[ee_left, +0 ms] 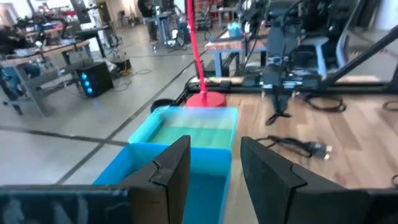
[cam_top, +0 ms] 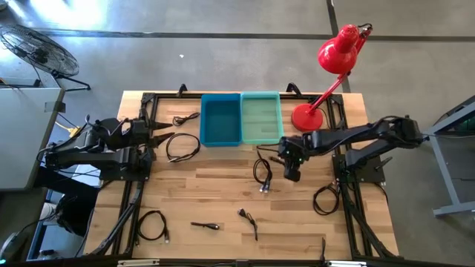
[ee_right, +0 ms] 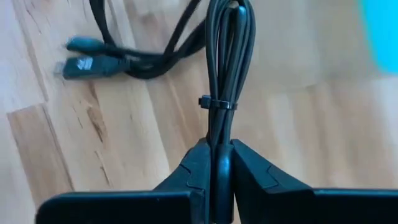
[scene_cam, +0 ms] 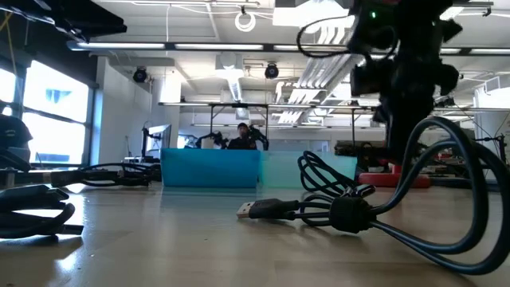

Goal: Pick & Place USB Port
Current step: Put the black USB cable into the green bin

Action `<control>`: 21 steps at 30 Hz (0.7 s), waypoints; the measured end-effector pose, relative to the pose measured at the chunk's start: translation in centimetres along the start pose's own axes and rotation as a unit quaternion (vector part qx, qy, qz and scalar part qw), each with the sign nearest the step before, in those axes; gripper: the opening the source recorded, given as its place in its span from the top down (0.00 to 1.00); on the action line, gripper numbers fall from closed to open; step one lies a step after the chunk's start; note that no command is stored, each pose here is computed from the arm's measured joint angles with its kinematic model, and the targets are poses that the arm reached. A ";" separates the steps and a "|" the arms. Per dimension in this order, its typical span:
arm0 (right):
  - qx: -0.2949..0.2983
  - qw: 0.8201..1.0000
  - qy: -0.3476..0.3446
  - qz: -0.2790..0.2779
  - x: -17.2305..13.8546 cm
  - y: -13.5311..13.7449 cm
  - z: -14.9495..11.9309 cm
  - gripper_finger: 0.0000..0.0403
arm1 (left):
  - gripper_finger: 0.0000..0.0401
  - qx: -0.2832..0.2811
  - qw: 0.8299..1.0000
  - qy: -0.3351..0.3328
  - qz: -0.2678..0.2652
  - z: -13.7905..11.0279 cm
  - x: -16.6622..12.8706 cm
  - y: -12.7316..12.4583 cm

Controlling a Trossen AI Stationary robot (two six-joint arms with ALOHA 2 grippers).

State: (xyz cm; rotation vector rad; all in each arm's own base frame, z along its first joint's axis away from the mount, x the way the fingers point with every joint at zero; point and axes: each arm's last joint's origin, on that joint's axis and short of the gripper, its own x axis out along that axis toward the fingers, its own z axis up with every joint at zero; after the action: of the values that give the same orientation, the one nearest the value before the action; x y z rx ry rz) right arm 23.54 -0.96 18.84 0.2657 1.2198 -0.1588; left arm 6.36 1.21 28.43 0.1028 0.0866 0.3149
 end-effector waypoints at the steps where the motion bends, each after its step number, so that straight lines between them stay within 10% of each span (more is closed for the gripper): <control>1: -0.006 1.000 -0.004 -0.008 -0.8 0.1 0.4 0.92 | 0.65 -0.001 1.000 -0.007 -0.006 0.1 0.0 0.0; 21: -0.134 0.949 -0.285 -0.033 -15.2 2.8 7.9 0.92 | 0.65 -0.012 0.983 -0.135 -0.126 3.4 8.8 -2.6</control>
State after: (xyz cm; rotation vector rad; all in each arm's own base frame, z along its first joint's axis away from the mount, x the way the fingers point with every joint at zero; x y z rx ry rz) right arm 26.29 -0.83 36.03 -0.0621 0.6628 -0.1153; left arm 15.78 1.21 30.89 0.1086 -0.1720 0.0477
